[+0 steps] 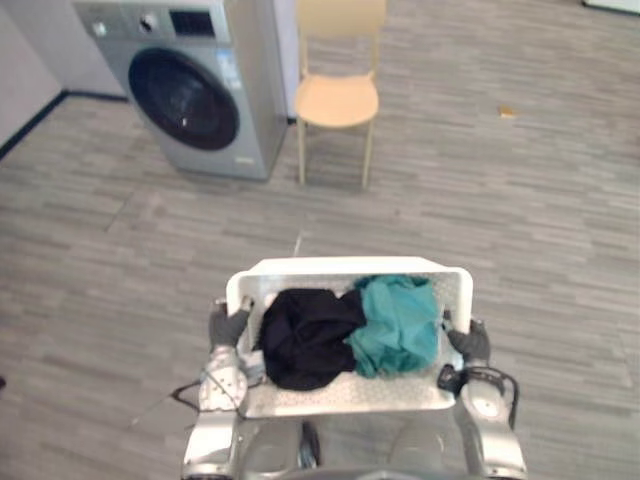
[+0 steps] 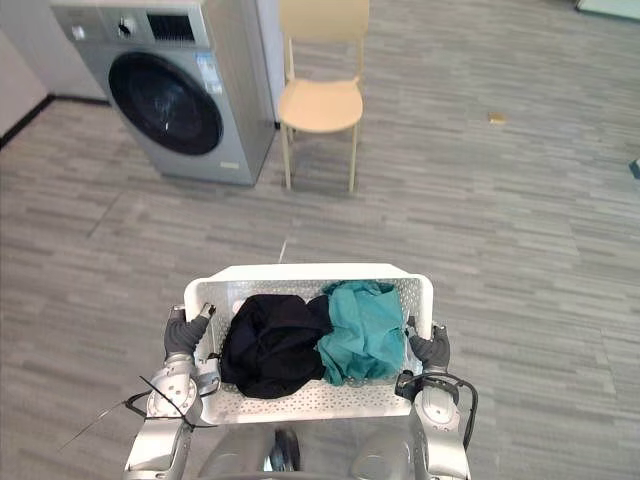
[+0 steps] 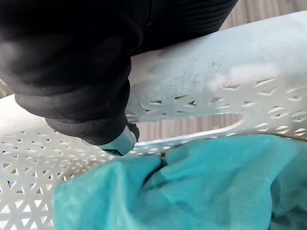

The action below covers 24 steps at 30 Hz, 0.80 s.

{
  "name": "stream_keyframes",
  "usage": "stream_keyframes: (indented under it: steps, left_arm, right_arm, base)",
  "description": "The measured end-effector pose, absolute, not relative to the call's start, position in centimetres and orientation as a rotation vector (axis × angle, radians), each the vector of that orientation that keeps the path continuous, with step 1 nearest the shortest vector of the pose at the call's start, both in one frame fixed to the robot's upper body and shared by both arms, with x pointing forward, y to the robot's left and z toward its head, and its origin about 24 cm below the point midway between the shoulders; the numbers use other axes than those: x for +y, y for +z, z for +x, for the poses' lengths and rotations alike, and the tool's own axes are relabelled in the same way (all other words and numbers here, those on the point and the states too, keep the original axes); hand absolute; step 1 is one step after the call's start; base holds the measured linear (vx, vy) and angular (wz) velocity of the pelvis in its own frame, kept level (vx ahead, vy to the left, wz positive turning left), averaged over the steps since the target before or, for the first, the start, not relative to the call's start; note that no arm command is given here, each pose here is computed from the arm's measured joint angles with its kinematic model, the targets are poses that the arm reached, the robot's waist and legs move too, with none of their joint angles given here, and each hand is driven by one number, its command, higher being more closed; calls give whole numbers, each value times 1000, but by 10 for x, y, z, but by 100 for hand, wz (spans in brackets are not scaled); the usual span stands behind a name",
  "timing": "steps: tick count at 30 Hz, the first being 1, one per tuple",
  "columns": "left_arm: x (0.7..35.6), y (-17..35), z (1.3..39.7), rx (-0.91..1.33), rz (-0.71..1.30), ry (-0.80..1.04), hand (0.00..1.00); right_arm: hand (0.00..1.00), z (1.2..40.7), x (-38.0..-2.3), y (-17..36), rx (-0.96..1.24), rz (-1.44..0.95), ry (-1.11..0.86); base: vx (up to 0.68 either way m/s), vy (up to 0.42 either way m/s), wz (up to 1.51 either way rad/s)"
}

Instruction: Pick up the laundry basket with both hands and put the clothes into the washing machine.

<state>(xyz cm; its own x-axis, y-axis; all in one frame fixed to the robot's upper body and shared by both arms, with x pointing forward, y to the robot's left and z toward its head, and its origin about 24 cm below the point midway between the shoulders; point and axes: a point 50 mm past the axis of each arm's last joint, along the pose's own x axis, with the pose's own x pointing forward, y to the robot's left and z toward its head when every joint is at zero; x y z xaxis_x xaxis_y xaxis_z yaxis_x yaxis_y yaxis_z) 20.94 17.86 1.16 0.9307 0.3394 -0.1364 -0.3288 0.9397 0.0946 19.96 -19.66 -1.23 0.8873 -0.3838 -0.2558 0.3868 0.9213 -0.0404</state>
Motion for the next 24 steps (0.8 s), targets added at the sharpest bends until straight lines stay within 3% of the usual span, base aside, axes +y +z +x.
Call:
stream_keyframes:
  steps: [5, 10, 17, 24]
  left_arm:
    - [173, 24, 222, 81, 58, 303, 100]
    - [160, 6, 231, 161, 4, 302, 100]
    - [167, -2, 206, 185, 1, 306, 100]
    - [161, -7, 203, 213, -33, 308, 100]
  right_arm:
    - [100, 201, -204, 1, 196, 13, -424]
    - [100, 195, -215, 2, 206, -45, -430]
    - [100, 177, -204, 4, 207, -21, -433]
    - [100, 185, -215, 0, 227, -68, -426]
  base:
    - [758, 99, 34]
    - [808, -21, 13]
    - [596, -110, -15]
    - [600, 135, -62]
